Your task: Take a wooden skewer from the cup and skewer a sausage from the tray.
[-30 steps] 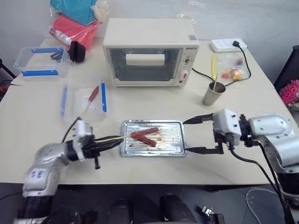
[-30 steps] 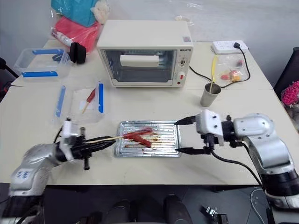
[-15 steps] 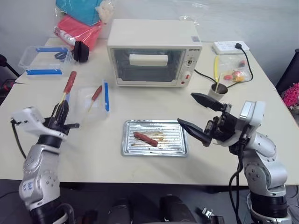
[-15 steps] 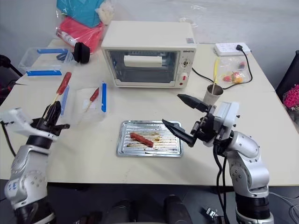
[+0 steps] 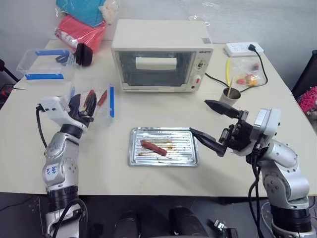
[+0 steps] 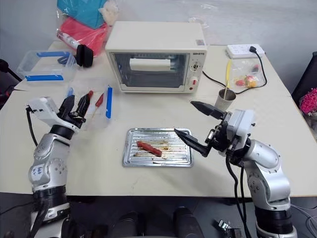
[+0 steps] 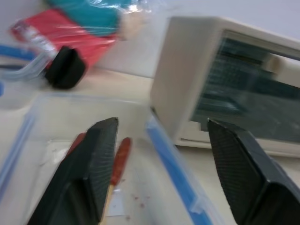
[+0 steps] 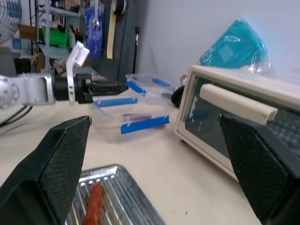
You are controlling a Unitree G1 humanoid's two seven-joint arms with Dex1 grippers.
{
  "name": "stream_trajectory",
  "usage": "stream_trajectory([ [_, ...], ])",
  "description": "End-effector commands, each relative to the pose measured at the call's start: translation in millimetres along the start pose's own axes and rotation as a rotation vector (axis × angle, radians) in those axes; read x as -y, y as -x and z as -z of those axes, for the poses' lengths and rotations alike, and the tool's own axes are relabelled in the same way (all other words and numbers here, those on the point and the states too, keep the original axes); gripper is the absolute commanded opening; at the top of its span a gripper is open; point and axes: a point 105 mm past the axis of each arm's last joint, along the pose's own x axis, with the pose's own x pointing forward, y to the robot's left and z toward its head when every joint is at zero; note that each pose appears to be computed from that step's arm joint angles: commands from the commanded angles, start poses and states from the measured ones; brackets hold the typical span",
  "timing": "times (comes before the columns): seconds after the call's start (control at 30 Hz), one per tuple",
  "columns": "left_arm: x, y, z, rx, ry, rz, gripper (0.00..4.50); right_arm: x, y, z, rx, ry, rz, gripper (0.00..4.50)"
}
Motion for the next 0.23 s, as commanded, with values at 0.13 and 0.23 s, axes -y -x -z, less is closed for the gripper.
stream_trajectory([
  [0.13,41.4,54.2,18.3,-0.291,-0.451,0.645,3.45,-18.5,31.6,17.9,-0.219,-0.036,-0.22,4.5],
  [0.23,41.1,88.7,38.5,-0.409,-0.545,0.868,3.45,-19.4,47.0,36.1,-0.299,-0.053,-0.265,4.5],
])
